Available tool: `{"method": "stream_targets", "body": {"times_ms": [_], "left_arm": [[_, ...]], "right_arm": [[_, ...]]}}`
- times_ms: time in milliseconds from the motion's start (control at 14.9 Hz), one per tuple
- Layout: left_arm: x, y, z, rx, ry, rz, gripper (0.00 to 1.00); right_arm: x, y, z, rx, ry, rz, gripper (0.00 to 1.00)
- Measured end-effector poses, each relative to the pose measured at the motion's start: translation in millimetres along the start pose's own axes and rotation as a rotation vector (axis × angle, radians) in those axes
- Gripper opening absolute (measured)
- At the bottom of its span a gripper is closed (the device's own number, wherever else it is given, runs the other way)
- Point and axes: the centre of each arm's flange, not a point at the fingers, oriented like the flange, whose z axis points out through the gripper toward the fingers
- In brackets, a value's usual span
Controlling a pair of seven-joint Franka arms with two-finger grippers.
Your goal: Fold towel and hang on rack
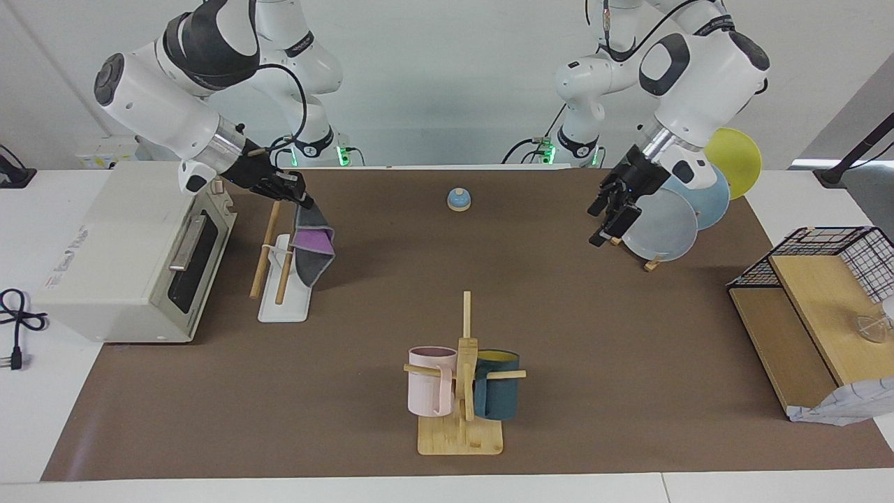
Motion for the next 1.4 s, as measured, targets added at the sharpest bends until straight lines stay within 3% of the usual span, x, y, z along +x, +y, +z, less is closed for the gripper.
{"method": "stream_targets", "body": {"times_ms": [334,803,1137,1405], "left_arm": [[27,-10,-9,0.075,0.093,0.330,1.00],[54,-23,-43,0.276,0.163,0.744,1.00],[60,-30,-79,0.378,0.087,0.950,1.00],[52,-19,-98,0.415,0.027,1.005,1.00]], "right_arm": [[-1,55,-6,-0.046,0.019,-0.111,0.02],[6,80,-22,-0.287,0.054,-0.398,0.02],[9,83,-35,-0.387,0.054,-0.515,0.02],[13,86,-35,-0.428,0.058,-0.544,0.02]]}}
